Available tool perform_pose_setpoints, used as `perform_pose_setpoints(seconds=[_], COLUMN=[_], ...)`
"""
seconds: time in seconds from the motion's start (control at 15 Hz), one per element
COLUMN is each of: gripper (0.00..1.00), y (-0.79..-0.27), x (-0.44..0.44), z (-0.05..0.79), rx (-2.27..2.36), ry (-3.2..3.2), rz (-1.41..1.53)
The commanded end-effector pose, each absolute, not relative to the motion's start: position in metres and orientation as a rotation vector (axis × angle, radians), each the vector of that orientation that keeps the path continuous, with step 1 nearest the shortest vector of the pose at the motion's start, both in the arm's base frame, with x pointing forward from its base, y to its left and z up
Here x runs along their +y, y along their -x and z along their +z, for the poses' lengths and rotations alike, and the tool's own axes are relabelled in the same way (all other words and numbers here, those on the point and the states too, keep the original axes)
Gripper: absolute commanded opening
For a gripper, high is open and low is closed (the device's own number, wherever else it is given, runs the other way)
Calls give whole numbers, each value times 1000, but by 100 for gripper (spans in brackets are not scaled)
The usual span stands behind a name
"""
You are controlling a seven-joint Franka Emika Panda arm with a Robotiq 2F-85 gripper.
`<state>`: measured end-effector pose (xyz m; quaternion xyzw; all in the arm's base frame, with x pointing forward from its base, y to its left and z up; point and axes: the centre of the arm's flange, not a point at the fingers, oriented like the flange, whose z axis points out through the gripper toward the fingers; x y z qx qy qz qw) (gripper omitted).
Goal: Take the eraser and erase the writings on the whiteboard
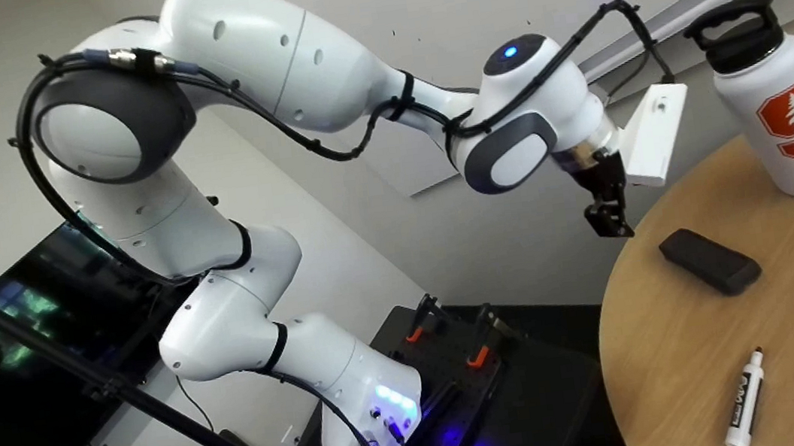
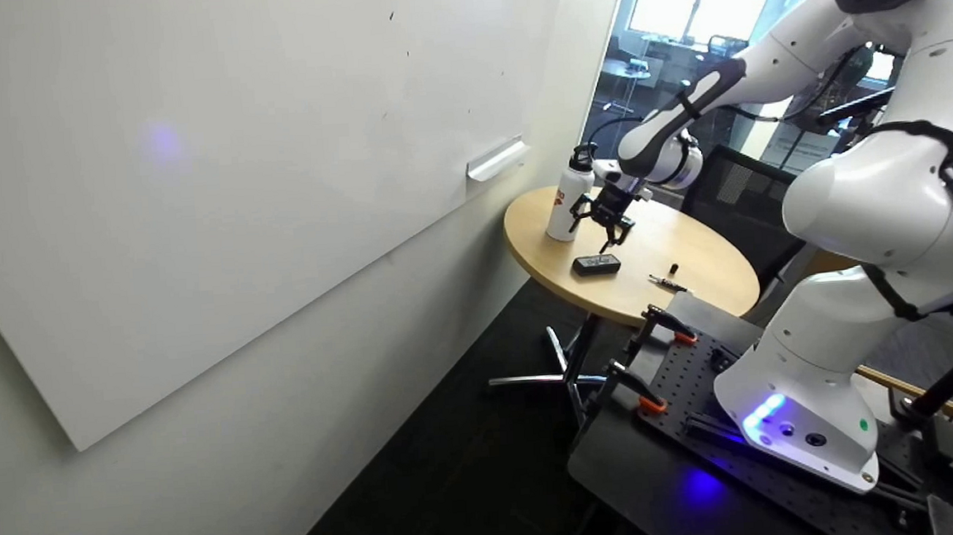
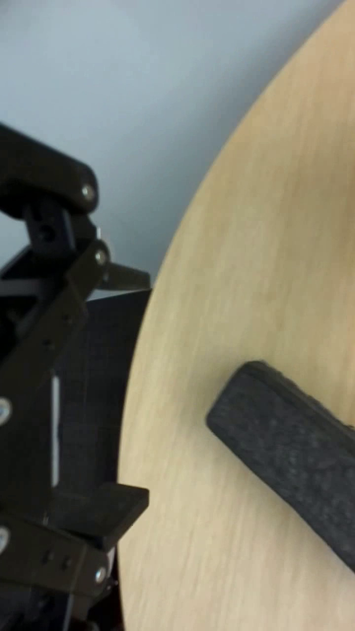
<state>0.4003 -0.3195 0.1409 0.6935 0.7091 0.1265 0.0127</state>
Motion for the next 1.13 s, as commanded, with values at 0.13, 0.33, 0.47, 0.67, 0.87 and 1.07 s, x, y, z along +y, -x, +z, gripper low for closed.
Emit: perform_pose_setpoints(seconds=[0.13, 0.33, 0.47, 0.67, 0.87, 1.07], gripper=[100, 100, 100, 100, 100, 100], y=[-399, -405, -411, -422, -433, -437], x=[-249, -220, -206, -189, -173, -163], z=[252, 300, 323, 347, 360, 365], rx=[2553, 2654, 2696, 2717, 2737, 2746], ry=[-1913, -1782, -1694, -1606, -1522, -1468], rz=[349, 330, 316, 227, 167, 99])
